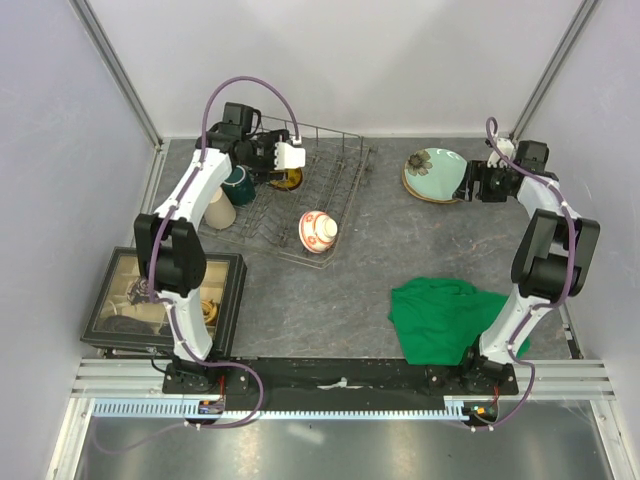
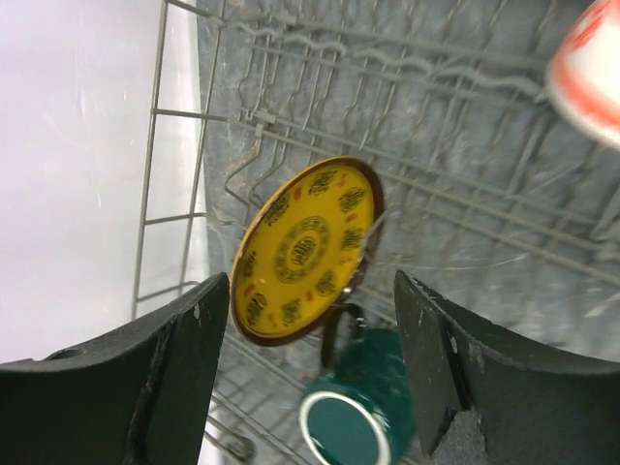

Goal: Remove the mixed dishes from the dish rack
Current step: Pick up the plate from the dish rack.

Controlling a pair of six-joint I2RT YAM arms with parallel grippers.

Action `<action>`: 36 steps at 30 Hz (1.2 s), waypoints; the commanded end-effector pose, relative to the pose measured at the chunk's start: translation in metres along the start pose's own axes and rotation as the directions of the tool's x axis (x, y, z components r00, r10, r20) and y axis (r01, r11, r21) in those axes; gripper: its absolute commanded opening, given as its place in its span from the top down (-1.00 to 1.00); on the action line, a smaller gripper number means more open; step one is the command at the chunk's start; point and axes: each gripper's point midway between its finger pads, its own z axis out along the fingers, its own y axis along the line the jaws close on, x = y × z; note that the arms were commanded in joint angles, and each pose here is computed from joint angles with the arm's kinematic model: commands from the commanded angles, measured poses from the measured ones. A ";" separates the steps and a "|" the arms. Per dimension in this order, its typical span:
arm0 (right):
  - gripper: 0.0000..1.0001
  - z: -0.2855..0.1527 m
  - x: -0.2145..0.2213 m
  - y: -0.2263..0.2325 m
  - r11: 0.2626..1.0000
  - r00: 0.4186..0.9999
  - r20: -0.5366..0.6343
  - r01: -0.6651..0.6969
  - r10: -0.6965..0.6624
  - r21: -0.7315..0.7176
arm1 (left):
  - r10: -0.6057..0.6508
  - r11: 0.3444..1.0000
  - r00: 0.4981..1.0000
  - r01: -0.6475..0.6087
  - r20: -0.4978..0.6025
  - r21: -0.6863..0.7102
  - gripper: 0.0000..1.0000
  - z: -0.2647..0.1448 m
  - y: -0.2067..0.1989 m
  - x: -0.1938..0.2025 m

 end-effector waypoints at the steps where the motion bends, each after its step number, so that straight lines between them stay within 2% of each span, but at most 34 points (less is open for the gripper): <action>1: -0.67 -0.027 -0.017 0.019 0.994 0.991 0.080 0.109 -0.107 -0.023 | 0.272 0.960 0.960 -0.275 -0.065 -0.043 -0.51 0.010 0.036 0.014; 4: -0.68 -0.030 -0.003 0.026 0.992 0.991 0.066 0.119 -0.116 -0.043 | 0.338 0.938 0.936 -0.343 -0.102 -0.036 -0.51 0.020 0.047 0.025; 15: -0.68 -0.027 0.023 0.036 0.987 0.992 0.033 0.124 -0.121 -0.099 | 0.450 0.887 0.878 -0.461 -0.165 -0.032 -0.50 0.049 0.080 0.046; 24: -0.68 -0.030 0.031 0.041 0.986 0.993 0.027 0.120 -0.118 -0.115 | 0.505 0.861 0.849 -0.508 -0.156 0.028 -0.47 0.064 0.074 0.056; 36: -0.68 -0.027 0.038 0.040 0.987 0.994 0.016 0.111 -0.110 -0.116 | 0.507 0.860 0.850 -0.489 -0.142 0.143 -0.35 0.068 0.048 0.069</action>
